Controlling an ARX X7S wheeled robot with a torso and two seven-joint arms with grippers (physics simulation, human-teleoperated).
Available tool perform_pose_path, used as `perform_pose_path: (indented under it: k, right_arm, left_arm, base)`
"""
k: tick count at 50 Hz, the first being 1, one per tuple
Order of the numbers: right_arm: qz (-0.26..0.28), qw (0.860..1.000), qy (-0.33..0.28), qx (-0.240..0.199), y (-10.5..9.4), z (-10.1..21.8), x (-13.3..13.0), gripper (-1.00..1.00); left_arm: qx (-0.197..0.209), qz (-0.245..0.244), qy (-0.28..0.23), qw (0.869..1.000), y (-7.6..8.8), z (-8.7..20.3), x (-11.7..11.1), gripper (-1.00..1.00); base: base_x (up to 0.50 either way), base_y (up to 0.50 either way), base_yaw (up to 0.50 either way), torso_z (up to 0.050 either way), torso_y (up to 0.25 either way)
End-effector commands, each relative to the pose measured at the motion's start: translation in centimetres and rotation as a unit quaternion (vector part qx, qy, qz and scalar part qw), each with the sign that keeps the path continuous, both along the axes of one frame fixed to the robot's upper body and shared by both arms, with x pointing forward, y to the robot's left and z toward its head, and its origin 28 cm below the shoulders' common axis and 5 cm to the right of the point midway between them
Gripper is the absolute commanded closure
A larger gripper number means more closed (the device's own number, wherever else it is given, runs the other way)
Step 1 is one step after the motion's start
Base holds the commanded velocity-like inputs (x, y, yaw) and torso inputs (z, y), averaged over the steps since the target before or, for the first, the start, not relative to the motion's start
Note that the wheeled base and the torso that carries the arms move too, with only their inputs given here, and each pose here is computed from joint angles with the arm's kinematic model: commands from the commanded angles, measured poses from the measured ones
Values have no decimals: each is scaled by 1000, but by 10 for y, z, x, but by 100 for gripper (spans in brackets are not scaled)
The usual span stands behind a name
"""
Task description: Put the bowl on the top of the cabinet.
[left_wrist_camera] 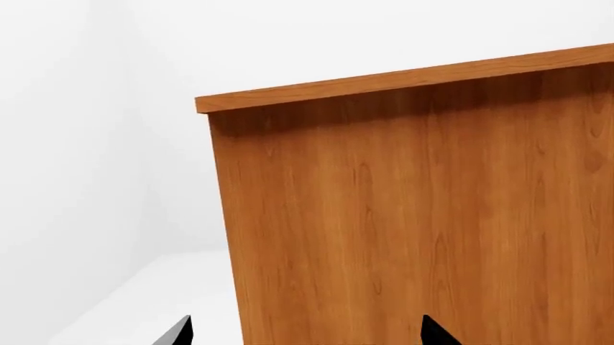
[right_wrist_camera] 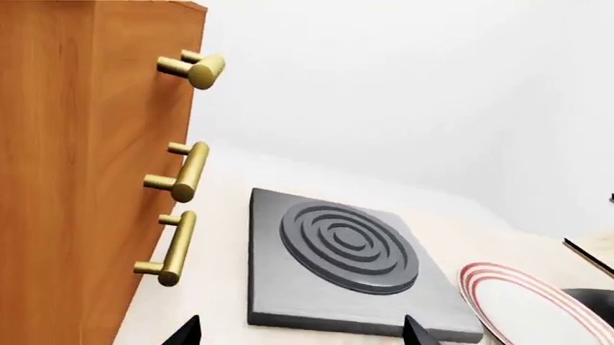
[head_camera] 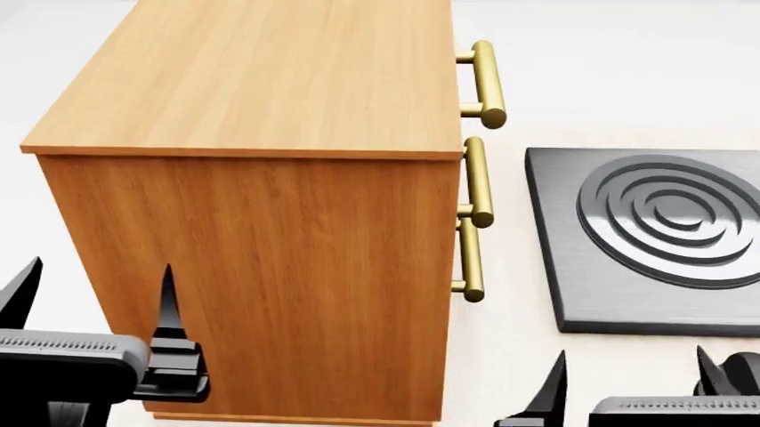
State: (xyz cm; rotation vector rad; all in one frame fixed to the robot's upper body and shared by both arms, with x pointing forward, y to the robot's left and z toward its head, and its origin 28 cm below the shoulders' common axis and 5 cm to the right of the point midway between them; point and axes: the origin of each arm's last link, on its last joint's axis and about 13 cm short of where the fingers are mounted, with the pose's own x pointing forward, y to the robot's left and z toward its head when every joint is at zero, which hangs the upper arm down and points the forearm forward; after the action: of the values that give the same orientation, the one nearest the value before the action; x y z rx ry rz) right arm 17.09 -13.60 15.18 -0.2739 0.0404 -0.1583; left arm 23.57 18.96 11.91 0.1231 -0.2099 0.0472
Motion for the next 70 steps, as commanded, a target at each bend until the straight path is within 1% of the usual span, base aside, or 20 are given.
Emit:
perform_pose_path:
  k: [1, 5, 8, 15, 20, 22, 25, 35, 42, 70]
  right_arm:
    - [-9, 997, 57, -58, -9, 3, -18, -100]
    - [-17, 995, 80, -55, -15, 4, -25, -100]
    - [-27, 993, 92, -65, -19, 4, -31, -100]
    - [-38, 992, 104, -66, -25, 4, -50, -100]
    - [-36, 990, 117, -64, -27, 0, -54, -100]
    - [-35, 990, 126, -60, -27, -5, -55, -100]
    - [-35, 989, 136, -56, -29, -9, -57, -100]
    - [-35, 986, 160, -43, -33, -25, -58, -100]
    - [-24, 984, 175, -32, -33, -33, -57, -100]
    - [-27, 981, 187, -30, -37, -41, -51, -100]
  left_arm:
    - [2, -1, 2, 1000, -1, -1, 1, -100]
    - [3, 0, 3, 1000, -1, -2, 2, -100]
    - [3, -2, 3, 1000, -2, -2, 2, -100]
    - [5, -5, 3, 1000, -5, -1, 1, -100]
    - [6, -4, 3, 1000, -5, 0, 2, -100]
    - [0, -6, 0, 1000, -6, 3, 2, -100]
    - [5, -7, 0, 1000, -8, 2, 2, -100]
    - [7, -6, 3, 1000, -7, 0, 2, -100]
    - [11, -5, 3, 1000, -8, 0, 2, -100]
    - [14, -9, 1, 1000, -10, 1, 1, -100]
  base:
    - [0, 0, 0, 0, 0]
    - [0, 0, 0, 0, 0]
    - [0, 0, 0, 0, 0]
    - [0, 0, 0, 0, 0]
    - [0, 0, 0, 0, 0]
    - [0, 0, 0, 0, 0]
    - [0, 0, 0, 0, 0]
    - [0, 0, 0, 0, 0]
    - [0, 0, 0, 0, 0]
    - [0, 0, 0, 0, 0]
